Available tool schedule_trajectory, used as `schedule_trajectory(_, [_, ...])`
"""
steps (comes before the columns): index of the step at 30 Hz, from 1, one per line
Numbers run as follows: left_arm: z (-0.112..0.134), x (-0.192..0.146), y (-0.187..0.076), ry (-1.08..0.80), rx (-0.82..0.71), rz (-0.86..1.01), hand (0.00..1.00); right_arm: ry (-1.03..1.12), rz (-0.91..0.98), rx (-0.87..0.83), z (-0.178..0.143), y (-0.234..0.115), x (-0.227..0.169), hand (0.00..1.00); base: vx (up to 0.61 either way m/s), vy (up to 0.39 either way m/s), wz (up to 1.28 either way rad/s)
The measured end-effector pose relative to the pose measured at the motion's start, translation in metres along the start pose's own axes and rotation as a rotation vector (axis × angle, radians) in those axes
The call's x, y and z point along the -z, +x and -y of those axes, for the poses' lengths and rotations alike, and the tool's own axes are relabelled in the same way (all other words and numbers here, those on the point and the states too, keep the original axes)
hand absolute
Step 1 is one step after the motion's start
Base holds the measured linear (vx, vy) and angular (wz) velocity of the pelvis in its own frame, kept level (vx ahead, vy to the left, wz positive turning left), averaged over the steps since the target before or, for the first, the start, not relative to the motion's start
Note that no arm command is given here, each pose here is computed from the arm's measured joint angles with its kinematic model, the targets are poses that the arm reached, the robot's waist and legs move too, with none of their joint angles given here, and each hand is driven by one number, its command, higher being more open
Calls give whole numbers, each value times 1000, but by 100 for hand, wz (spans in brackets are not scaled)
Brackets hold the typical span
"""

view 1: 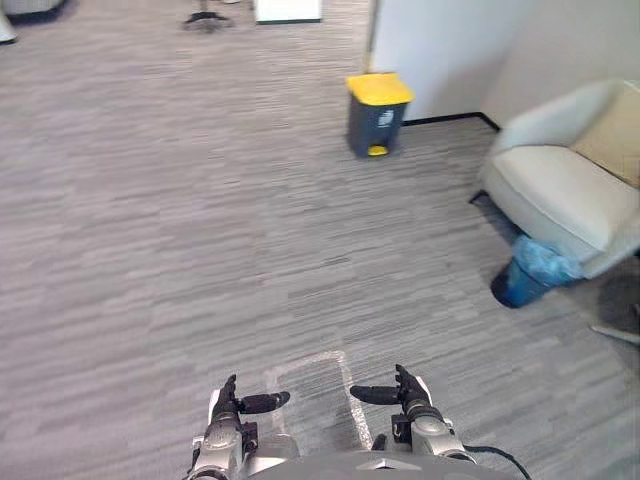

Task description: Organize the slippers on the shoe rack

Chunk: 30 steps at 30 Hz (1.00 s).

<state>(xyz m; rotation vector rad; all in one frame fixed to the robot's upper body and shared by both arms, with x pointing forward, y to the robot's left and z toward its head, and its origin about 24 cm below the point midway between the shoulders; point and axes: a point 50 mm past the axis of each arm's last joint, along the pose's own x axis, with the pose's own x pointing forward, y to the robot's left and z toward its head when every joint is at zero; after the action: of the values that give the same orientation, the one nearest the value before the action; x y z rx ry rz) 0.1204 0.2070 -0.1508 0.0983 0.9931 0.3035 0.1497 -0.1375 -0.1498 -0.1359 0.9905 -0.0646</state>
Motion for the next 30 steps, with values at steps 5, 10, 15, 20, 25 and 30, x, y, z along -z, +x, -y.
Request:
schedule_trajectory(5, [12,-3,0,18,51,5,100,-38,-3,54,25,5,-3,100,74,-22,-40])
schedule_trajectory(10, [13,-11,0,16,63,37,100,-47,-32,76,33,3,8,100,9,-66,-29])
schedule_trajectory(15, [19,-17,0,-20,70,61,100,-57,-26,86,37,3,6,100,77,60,-123])
schedule_trajectory(20, [19,-16,-1,-45,55,55,100,-28,-1,111,38,1,5,100,128,227,-114])
schedule_trajectory(25, [20,-13,-1,-63,55,36,100,-6,-13,82,24,-1,9,100,203,164,-65])
schedule_trajectory(30, [23,-7,-2,-45,72,12,100,12,-22,73,20,-2,12,100,130,47,-38])
